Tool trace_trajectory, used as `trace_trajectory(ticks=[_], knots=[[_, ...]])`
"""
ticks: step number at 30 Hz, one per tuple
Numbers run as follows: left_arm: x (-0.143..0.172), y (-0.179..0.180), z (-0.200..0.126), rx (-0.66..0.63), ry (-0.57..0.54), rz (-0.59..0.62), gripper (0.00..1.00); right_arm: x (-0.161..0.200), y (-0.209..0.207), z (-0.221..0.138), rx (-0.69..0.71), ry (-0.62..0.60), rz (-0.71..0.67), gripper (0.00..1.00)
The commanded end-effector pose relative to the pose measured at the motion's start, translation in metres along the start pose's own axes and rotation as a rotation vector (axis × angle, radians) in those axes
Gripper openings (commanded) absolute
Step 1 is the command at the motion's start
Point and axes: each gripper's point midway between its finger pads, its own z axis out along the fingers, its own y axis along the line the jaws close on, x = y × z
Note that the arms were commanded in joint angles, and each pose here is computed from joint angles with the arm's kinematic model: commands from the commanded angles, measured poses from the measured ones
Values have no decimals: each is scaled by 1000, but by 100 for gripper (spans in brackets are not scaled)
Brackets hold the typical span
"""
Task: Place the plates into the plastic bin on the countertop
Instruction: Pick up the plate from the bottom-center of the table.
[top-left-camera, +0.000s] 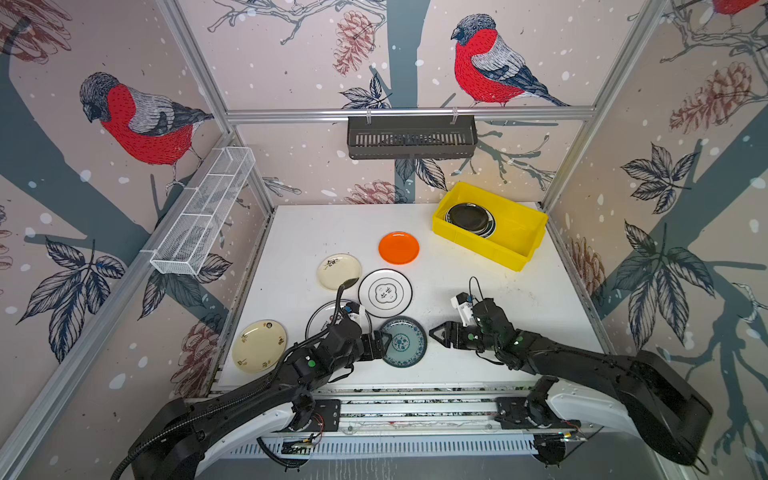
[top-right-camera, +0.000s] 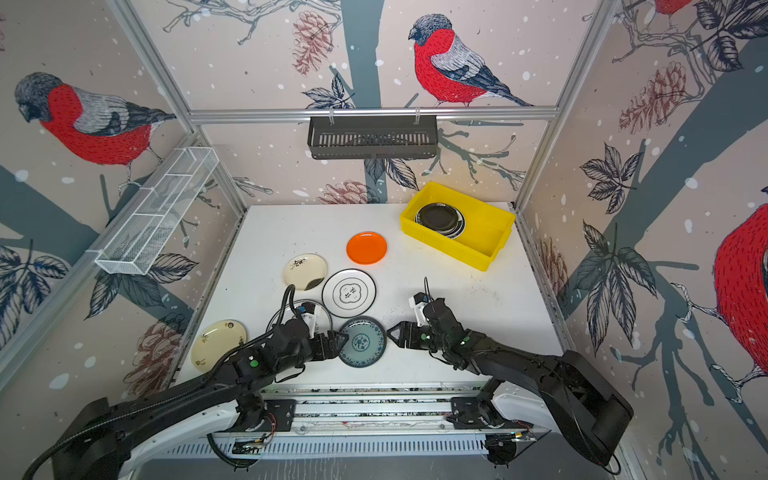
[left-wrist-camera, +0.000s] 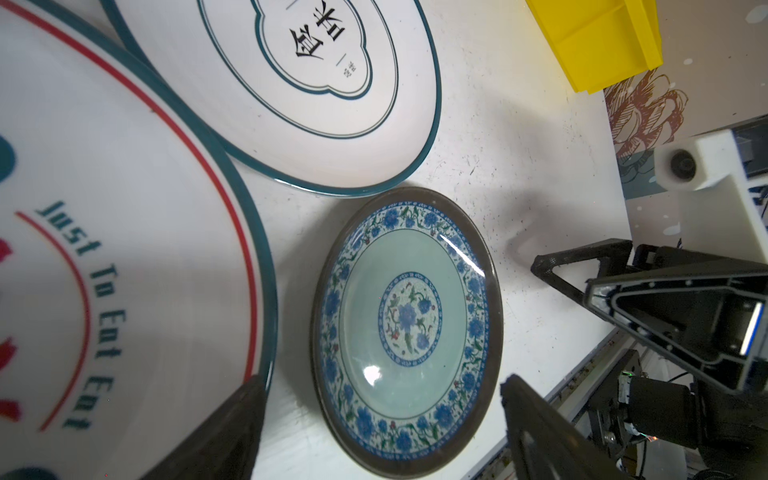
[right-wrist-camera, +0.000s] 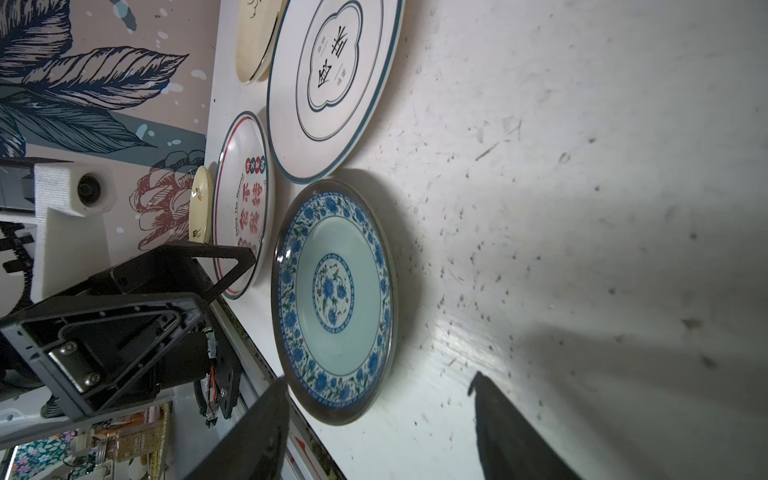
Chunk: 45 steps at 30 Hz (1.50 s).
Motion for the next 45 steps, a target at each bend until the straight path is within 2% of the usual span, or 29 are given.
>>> trace_trajectory(ticks=[1, 6, 12, 21, 32, 45], knots=[[-2, -2, 1, 30, -25, -55, 86, -8, 7, 3, -26, -38, 15, 65], [0, -2, 3, 46, -28, -84, 79, -7, 12, 9, -47, -39, 34, 60], [-1, -7, 1, 46, -22, -64, 79, -4, 17, 14, -57, -27, 30, 54], [-11, -27, -7, 58, -25, -21, 80, -1, 11, 18, -38, -22, 40, 53], [23, -26, 0, 86, 78, -77, 80, 4, 10, 21, -31, -5, 37, 51], [32, -9, 5, 37, 92, -86, 79, 9, 13, 26, -23, 16, 28, 49]])
